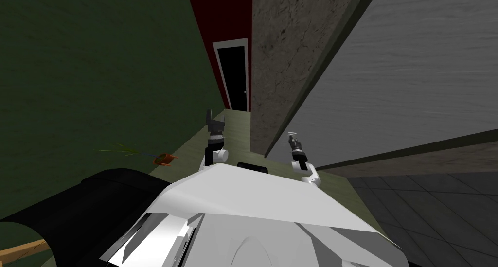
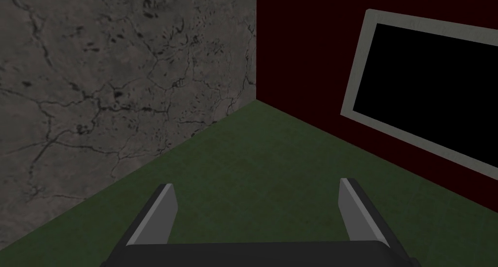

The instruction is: Pull the door open

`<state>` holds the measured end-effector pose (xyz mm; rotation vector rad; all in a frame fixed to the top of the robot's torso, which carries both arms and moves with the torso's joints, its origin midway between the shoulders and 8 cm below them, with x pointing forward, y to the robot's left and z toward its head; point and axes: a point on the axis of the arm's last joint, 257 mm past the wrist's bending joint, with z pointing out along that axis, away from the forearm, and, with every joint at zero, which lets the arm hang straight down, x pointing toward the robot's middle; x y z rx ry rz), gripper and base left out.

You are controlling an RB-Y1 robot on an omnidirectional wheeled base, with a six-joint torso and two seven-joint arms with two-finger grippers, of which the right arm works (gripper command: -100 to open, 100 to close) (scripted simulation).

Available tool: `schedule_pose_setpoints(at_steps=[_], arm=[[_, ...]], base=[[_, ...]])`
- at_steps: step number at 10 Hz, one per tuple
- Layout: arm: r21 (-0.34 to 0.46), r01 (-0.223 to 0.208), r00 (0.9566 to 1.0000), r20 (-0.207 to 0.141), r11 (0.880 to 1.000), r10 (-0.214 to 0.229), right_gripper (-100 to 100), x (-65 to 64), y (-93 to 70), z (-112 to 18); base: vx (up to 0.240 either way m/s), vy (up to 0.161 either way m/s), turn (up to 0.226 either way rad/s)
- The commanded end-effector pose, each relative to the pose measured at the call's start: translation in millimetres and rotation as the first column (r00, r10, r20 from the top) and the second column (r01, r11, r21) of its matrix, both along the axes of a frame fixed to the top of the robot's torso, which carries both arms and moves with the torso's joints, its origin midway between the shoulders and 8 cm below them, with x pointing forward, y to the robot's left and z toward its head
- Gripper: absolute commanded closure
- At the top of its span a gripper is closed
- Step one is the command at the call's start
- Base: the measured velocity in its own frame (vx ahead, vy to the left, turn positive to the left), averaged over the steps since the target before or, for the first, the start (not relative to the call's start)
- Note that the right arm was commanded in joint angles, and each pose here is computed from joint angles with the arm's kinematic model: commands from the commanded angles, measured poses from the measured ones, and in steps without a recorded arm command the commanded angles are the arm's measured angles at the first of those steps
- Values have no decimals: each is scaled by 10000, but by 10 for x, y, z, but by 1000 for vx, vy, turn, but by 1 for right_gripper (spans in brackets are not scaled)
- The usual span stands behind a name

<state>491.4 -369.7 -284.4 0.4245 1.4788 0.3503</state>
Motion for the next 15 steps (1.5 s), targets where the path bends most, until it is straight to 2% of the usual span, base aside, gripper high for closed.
schedule_pose_setpoints(at_steps=[1,2,3,4,6,7,8,9,11,12,13,14,15], arm=[[877,-60,10000,69,9961,54,100,-23,69,-18],[1018,-67,10000,78,9948,59,100,-23,69,-18],[1600,-55,9999,150,9871,32,100,-33,70,-10],[1641,-58,9999,153,9864,33,100,-33,70,-10],[2703,-47,9996,287,9628,-32,100,-53,71,5],[2868,-59,9995,299,9580,-28,100,-53,71,5],[3416,-62,9993,369,9398,-69,100,-64,71,12],[3493,-68,9993,375,9370,-67,100,-64,71,12],[4555,-91,9986,510,8902,-159,100,-87,72,24],[4703,-107,9985,522,8824,-157,100,-87,72,24],[5234,-131,9980,589,8520,-208,100,-99,73,29],[5283,-137,9980,593,8490,-208,100,-99,73,29],[5830,-171,9975,662,8123,-265,100,-111,74,34]], base=[[-53,-33,71],[-33,-25,37],[-39,-25,51],[-37,-22,32],[-54,-28,77],[-41,-28,40],[-38,-26,58],[-34,-22,27],[-49,-28,68],[-42,-31,55],[-42,-30,40],[-33,-23,29],[-33,-22,77]])
